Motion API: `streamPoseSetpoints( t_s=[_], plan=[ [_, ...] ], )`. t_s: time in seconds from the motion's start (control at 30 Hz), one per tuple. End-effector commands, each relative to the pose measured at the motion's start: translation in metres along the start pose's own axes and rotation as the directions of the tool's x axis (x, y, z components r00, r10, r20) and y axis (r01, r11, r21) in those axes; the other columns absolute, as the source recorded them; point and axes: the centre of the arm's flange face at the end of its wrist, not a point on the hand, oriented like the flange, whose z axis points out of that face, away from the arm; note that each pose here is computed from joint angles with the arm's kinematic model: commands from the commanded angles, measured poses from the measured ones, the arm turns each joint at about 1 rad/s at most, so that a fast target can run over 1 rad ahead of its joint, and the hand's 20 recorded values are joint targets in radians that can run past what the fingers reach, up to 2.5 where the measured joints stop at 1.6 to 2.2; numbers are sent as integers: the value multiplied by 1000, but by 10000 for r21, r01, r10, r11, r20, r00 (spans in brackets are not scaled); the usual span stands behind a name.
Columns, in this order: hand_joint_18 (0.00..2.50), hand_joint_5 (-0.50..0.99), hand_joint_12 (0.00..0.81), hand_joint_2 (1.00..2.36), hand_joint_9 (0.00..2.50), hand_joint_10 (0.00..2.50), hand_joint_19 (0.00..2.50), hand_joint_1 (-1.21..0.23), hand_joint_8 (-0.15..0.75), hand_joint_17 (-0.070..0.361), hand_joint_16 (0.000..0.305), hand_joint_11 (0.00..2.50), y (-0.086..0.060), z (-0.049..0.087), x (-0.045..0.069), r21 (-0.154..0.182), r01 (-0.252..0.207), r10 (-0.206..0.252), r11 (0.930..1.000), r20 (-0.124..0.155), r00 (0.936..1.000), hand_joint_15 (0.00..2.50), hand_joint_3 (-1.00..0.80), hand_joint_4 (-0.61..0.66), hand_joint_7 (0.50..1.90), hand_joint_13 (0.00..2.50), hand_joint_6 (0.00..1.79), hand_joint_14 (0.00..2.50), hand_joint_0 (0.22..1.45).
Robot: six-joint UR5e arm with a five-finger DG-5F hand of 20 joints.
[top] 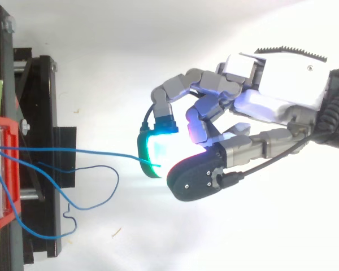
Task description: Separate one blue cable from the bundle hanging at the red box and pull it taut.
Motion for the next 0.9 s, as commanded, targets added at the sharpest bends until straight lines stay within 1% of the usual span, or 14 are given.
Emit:
streamPoseSetpoints(
  t_s=[0.0,0.03,0.07,0.1,0.13,0.17,0.23,0.27,0.3,0.4,0.43,0.6,0.7,0.87],
  plan=[
    [1037,-195,352,1024,862,729,1235,-770,265,100,44,1763,-1,0,0,13,6,-6,10000,0,10000,1503,-149,-125,1279,843,911,1398,668],
    [1036,-195,353,1024,897,439,1225,-769,271,100,44,1804,0,0,0,-1,0,0,10000,0,10000,1597,-152,-119,1286,924,910,939,668],
    [1033,-195,354,1025,920,244,1216,-770,268,100,45,1862,0,0,-1,13,5,-5,10000,16,10000,1550,-148,-123,1288,944,910,883,666],
    [1027,-195,356,1024,955,20,1207,-768,269,101,45,1881,-1,0,-1,27,12,-12,10000,16,10000,1637,-147,-120,1291,1028,909,459,666],
    [1027,-195,370,1024,952,4,1207,-768,278,101,45,1814,0,0,-1,13,5,-5,10000,16,10000,1690,-143,-114,1306,1116,908,57,664],
    [1029,-195,369,1024,952,4,1196,-768,275,101,45,1807,-1,0,0,27,13,-13,10000,-15,10000,1675,-150,-113,1305,1123,908,0,666],
    [1029,-195,393,1025,925,16,1127,-763,297,103,46,1603,0,0,0,13,6,-6,10000,-15,10000,1271,-142,-108,1320,1034,907,19,665],
    [1030,-195,398,1025,914,19,1107,-762,298,102,46,1511,0,0,0,-1,0,0,10000,-15,10000,1182,-141,-105,1328,1007,906,22,665],
    [1027,-195,403,1026,875,26,1072,-760,323,102,46,1248,0,0,0,13,6,-6,10000,-15,10000,993,-139,-102,1332,966,906,24,666],
    [1047,-196,389,1025,901,27,1013,-757,396,103,46,875,0,0,-1,13,5,-5,10000,0,10000,758,-147,-74,1331,935,906,23,669],
    [1035,-197,387,1024,1043,29,956,-748,429,108,48,825,-1,0,-1,27,12,-12,10000,1,10000,705,-154,-65,1335,901,906,22,668],
    [952,-210,376,1021,1408,33,838,-711,440,114,51,952,0,0,0,13,6,-6,10000,-15,10000,633,-219,-12,1283,839,916,21,665],
    [930,-215,373,1020,1531,34,824,-697,428,114,50,1113,0,0,0,13,6,-6,10000,0,10000,639,-246,12,1270,835,916,21,665],
    [918,-219,369,1018,1619,32,821,-684,437,115,51,1211,0,0,-1,13,5,-5,10000,16,10000,654,-268,57,1257,844,917,22,661]
  ],
)
